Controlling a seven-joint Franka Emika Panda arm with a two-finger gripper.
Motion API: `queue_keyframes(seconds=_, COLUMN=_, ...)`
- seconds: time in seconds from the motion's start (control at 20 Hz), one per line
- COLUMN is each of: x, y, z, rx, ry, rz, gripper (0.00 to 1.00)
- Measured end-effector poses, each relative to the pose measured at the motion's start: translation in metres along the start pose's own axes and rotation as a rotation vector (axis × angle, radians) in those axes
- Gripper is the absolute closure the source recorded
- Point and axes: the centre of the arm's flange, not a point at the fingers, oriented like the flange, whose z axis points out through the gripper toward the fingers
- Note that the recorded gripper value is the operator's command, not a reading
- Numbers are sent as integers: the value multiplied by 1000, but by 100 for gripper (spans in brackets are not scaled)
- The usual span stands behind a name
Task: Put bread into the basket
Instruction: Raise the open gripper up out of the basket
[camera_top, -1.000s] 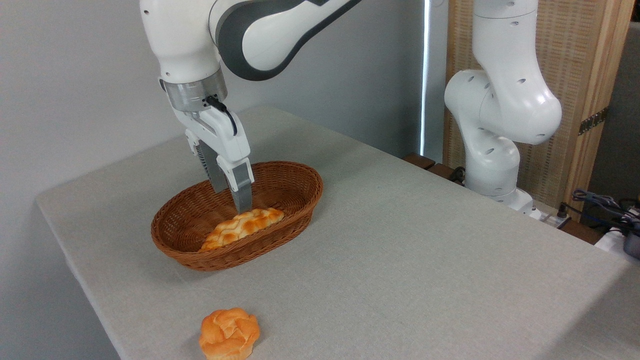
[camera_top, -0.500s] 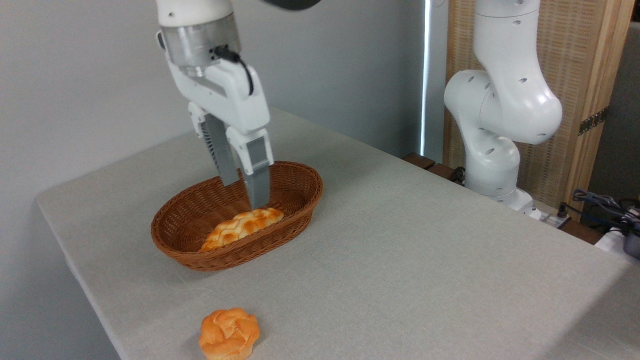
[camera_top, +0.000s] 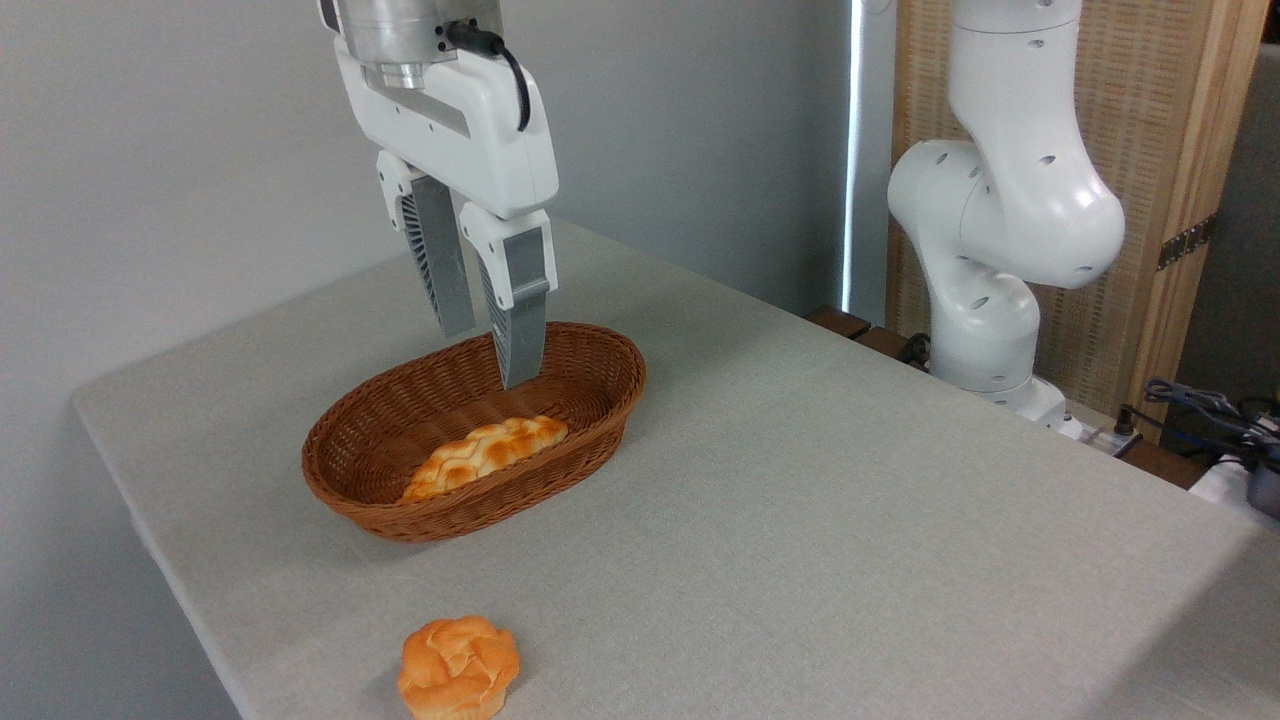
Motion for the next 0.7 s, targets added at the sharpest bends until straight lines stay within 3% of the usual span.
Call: queue_keyframes(seconds=0.7, x=-8, y=-4, z=18, rx=-24, ry=-15, rz=-15, gripper=0)
